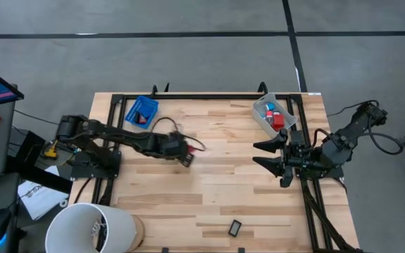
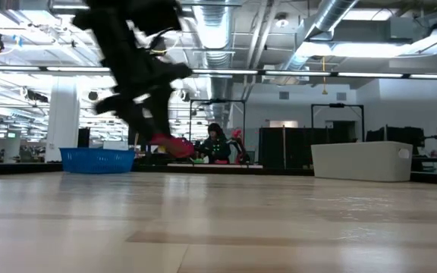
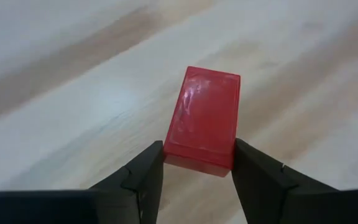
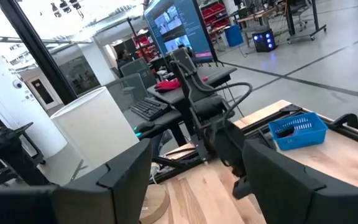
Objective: Pick & Place Office items
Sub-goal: Put the red clock into the blue bin
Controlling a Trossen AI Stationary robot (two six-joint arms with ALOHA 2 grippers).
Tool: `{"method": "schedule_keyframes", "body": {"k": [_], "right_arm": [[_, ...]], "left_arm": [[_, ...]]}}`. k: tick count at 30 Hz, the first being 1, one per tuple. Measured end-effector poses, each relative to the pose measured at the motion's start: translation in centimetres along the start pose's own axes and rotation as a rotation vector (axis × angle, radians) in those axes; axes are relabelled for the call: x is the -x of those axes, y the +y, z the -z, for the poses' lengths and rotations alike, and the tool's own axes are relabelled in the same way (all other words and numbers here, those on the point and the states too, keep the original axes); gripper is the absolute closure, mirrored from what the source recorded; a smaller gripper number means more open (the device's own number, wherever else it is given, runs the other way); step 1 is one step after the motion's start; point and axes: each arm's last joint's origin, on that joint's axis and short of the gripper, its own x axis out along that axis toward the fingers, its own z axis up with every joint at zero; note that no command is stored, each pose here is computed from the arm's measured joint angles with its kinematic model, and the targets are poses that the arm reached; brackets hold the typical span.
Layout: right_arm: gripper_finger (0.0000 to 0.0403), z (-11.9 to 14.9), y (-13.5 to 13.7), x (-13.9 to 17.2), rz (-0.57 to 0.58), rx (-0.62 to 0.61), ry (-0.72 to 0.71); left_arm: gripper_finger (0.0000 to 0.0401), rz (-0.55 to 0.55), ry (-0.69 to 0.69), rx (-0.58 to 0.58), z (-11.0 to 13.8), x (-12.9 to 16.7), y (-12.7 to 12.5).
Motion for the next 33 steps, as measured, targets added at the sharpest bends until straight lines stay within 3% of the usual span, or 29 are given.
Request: {"method": "schedule_keyframes", "body": {"k": [10, 14, 21, 29, 33], "right_arm": [[0.0158, -0.1, -0.2, 0.1, 0.004, 0.027, -0.001], [0.0158, -0.4, -0.5, 0.2, 0.012, 0.037, -0.01], [0.0158, -0.9, -1.0, 0.2, 0.028, 0.062, -0.025], [0.0158, -1.2, -1.3, 0.3, 0.038, 0.076, -0.035], [0.0158, -1.3, -1.4, 0.4, 0.037, 0.077, -0.038]], "left_arm": [[0.0239, -0.111, -0.2, 0.604, 3.6, 1.6, 7.7], [0.0247, -0.049, -0.329, 0.782, 4.0, 2.9, 9.9], [0.0241, 0.009, -0.521, 0.899, 2.3, 5.2, 12.3], [0.0244, -0.116, -0.66, 0.978, -0.3, 5.5, 15.5], [0.0245, -0.171, -0.657, 1.032, -1.1, 5.3, 17.2]]}}
